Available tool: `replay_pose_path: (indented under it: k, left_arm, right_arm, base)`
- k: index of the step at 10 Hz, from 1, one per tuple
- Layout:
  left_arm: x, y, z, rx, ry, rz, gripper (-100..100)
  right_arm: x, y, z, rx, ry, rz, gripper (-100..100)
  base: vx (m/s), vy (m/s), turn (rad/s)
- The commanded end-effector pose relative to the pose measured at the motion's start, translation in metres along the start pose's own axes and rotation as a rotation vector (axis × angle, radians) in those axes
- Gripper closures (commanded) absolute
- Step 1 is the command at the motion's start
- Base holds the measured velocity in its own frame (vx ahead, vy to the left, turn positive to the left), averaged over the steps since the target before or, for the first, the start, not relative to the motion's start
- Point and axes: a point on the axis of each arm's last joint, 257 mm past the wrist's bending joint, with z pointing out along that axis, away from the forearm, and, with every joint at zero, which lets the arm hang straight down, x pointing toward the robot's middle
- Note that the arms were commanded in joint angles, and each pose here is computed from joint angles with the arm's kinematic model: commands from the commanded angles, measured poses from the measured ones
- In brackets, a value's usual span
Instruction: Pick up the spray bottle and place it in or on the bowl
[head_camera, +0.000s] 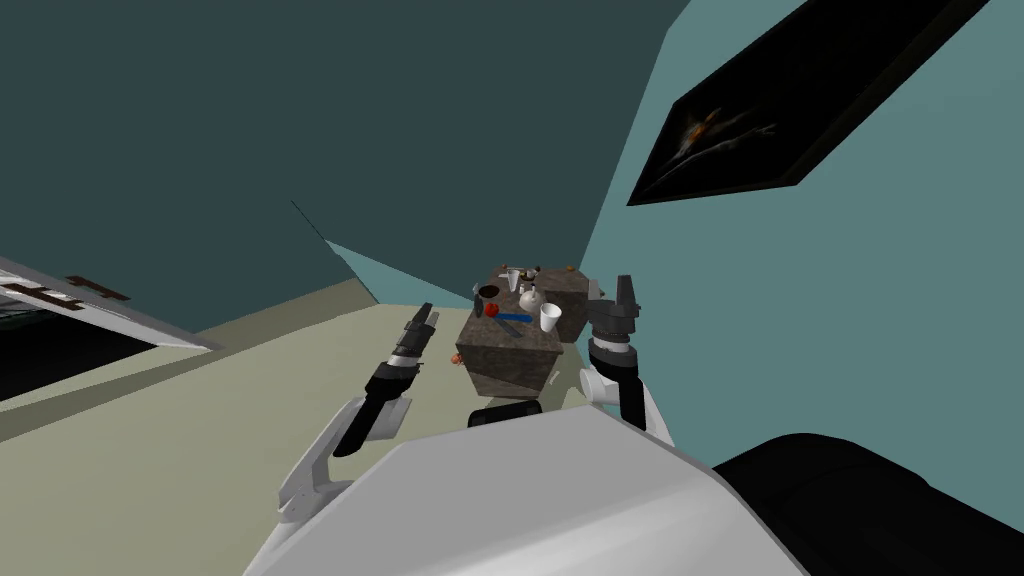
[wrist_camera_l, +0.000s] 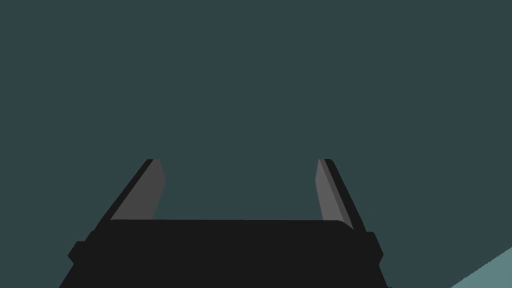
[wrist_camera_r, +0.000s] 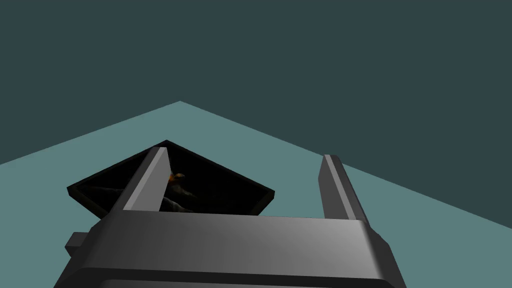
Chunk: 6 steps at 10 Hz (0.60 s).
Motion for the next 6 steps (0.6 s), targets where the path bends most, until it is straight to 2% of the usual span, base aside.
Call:
replay_pose_path:
  k: [1,3,4,6]
  left_arm:
    - [0.004,0.021,-0.002,-0.059,0.041,0.036,-100]
    - [0.006,0.059,-0.009,-0.158,0.091,0.09,-100]
    - [0.006,0.059,-0.009,-0.159,0.1,0.099,-100]
    - [0.002,0.095,-0.019,-0.256,0.157,0.17,-100]
  right_arm:
    - [0.0,0.0,0.0,0.0,0.0,0.0,0]
    - [0.0,0.0,0.0,0.0,0.0,0.0,0]
    - [0.0,0.0,0.0,0.0,0.0,0.0,0]
    - [0.0,0.0,0.0,0.0,0.0,0.0,0]
  base:
    - [0.002,-0.028,-0.072]
    - [0.002,-0.049,-0.118]
    - [0.0,-0.042,-0.051]
    - [-0.003,-0.044,-0.122]
